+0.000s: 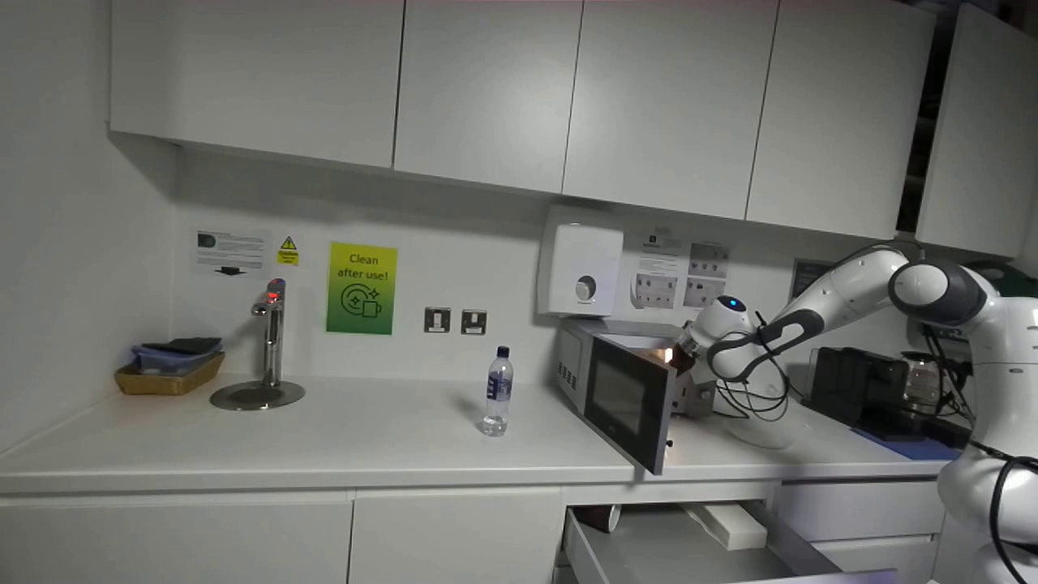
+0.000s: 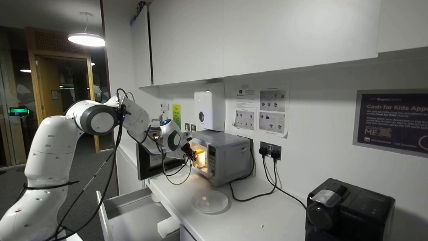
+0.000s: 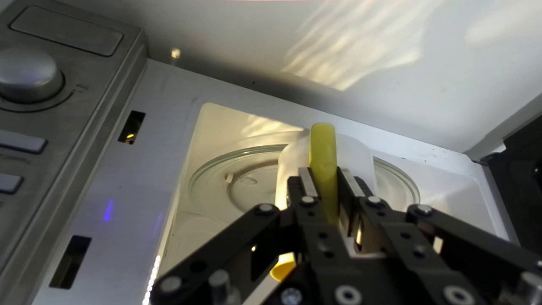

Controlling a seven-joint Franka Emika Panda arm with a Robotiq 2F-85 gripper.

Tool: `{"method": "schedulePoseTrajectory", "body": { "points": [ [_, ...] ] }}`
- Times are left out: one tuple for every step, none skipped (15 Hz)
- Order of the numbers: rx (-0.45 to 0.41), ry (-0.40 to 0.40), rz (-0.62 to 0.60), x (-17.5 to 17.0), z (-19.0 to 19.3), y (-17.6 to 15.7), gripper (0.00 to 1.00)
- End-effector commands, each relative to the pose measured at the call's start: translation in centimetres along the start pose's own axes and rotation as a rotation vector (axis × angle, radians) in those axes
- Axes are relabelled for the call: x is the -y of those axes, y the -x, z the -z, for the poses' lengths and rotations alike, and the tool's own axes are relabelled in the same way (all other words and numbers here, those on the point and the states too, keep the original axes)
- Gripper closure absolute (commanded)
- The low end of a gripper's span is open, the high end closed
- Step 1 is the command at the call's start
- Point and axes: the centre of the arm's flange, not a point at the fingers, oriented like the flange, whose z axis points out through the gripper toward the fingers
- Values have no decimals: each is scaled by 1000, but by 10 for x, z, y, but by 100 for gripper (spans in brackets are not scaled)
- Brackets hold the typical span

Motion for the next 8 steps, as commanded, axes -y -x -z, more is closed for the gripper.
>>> {"method": "schedulePoseTrajectory", "body": {
  "points": [
    [-37, 8, 22, 1, -6, -24, 96],
    [-43, 9, 25, 2, -7, -27, 96],
    [-47, 10, 28, 2, -8, -30, 96],
    [-51, 11, 32, 1, -9, -33, 96],
    [-55, 14, 36, 1, -10, -36, 96],
    [-58, 15, 37, 0, -12, -38, 96],
    [-61, 15, 38, 0, -13, -41, 96],
    [-64, 15, 37, -1, -14, -42, 96]
  ]
}}
